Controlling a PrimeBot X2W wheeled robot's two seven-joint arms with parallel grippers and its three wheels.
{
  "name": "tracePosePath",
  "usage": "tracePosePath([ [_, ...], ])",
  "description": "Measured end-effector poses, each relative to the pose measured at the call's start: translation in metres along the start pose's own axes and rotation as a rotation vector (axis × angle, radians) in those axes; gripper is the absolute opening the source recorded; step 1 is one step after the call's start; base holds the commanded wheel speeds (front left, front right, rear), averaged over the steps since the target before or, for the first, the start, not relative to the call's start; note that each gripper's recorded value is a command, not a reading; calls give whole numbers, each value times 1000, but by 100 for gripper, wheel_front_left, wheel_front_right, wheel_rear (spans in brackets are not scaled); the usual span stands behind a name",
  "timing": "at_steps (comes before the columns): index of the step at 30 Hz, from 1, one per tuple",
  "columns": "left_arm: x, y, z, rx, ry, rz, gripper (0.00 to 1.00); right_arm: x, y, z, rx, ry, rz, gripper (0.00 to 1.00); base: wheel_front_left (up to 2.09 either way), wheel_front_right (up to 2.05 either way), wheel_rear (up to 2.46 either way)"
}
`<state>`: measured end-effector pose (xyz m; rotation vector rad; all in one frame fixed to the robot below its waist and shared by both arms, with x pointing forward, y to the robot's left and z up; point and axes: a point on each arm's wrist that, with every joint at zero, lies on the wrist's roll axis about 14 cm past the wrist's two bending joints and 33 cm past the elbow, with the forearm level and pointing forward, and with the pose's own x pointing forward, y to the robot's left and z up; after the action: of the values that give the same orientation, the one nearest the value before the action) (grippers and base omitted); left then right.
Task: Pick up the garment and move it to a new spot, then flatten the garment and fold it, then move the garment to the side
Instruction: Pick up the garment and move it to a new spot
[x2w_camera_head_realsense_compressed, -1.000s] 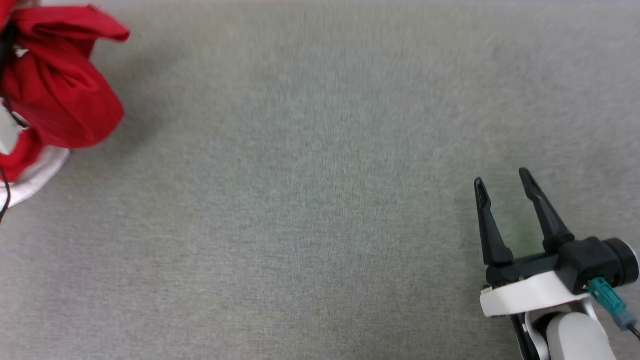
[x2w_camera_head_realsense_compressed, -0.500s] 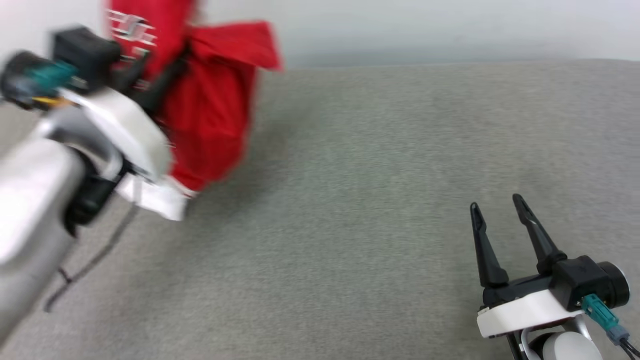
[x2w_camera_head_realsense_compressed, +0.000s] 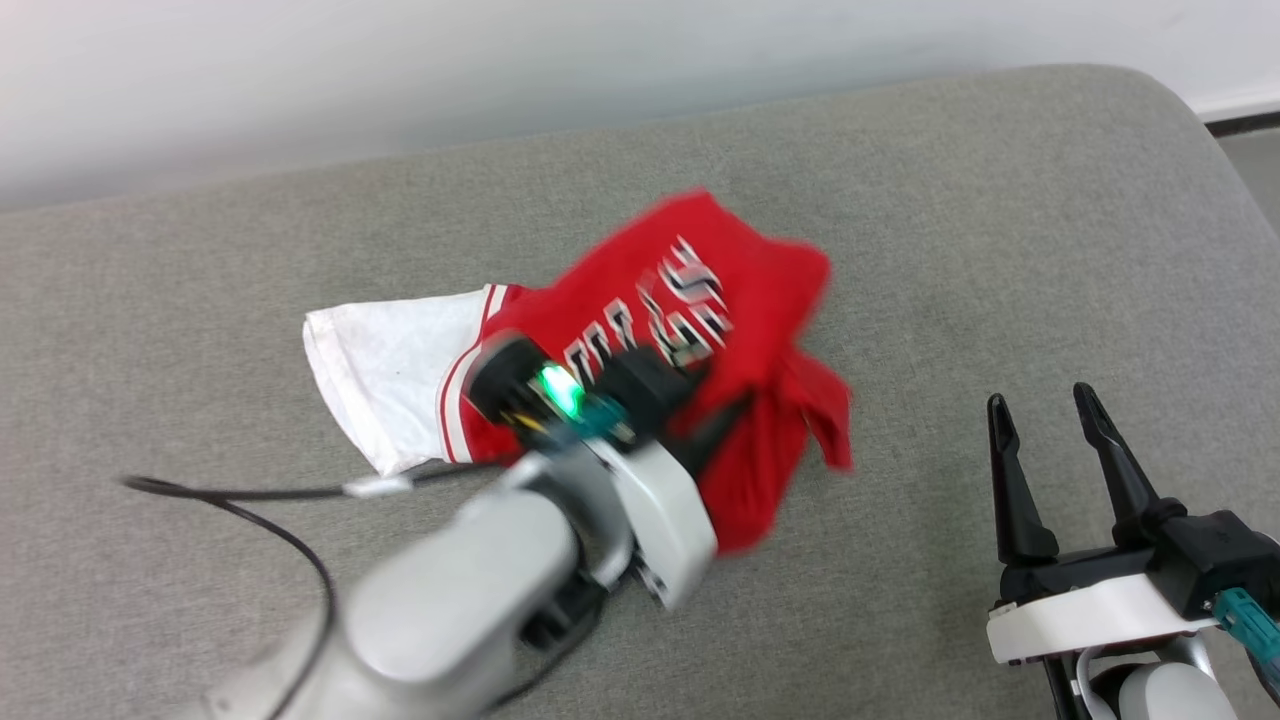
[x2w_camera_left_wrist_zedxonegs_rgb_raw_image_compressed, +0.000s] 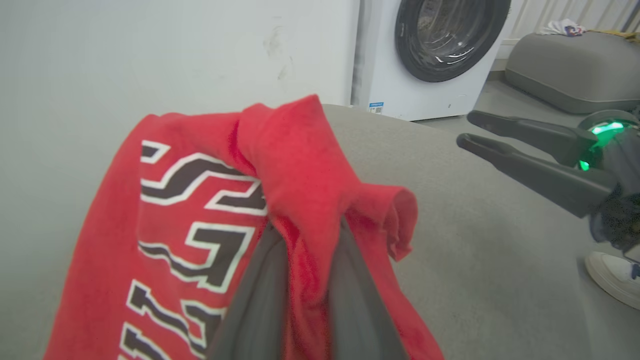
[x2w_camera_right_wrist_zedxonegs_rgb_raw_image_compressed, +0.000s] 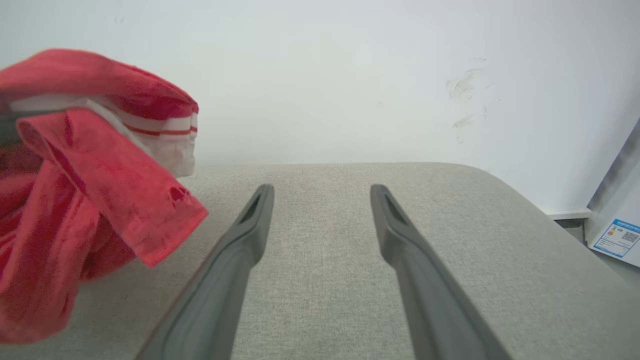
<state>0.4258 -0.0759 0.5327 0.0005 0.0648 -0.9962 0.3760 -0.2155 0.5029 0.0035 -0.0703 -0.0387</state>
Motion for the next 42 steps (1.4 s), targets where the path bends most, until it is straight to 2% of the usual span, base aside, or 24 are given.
tracePosePath([
  [1,4,-10,-14,-5,30,-22,84,0,-2,-1,1,4,-5,100,0,0,0],
  [2,5,-23,-28,-15,66,-52,100,-1,-3,-3,1,9,-10,100,0,0,0],
  [5,7,-49,-51,-57,102,-110,100,-1,-5,-6,2,18,-16,100,0,0,0],
  [9,3,-45,-52,-65,78,-82,100,2,-4,-5,6,14,-14,100,0,0,0],
  [13,-11,-10,-40,-32,17,31,100,6,6,-3,3,4,18,100,0,0,0],
  [18,-44,51,-6,20,-80,241,100,8,16,7,-4,-27,50,100,0,0,0],
  [22,-91,95,14,71,-122,430,100,10,24,18,-11,-64,75,100,0,0,0],
  [26,-143,119,38,87,-204,593,100,10,36,24,-23,-82,112,100,0,0,0],
  [29,-183,125,37,91,-218,695,100,10,39,27,-25,-92,122,100,0,0,0],
  [33,-214,116,27,76,-226,765,100,13,43,30,-26,-101,135,100,0,0,0],
  [37,-230,102,-1,-6,-199,816,100,14,49,31,-26,-107,152,100,0,0,0],
  [42,-231,85,-17,-35,-191,826,100,14,52,32,-24,-112,161,100,0,0,0],
])
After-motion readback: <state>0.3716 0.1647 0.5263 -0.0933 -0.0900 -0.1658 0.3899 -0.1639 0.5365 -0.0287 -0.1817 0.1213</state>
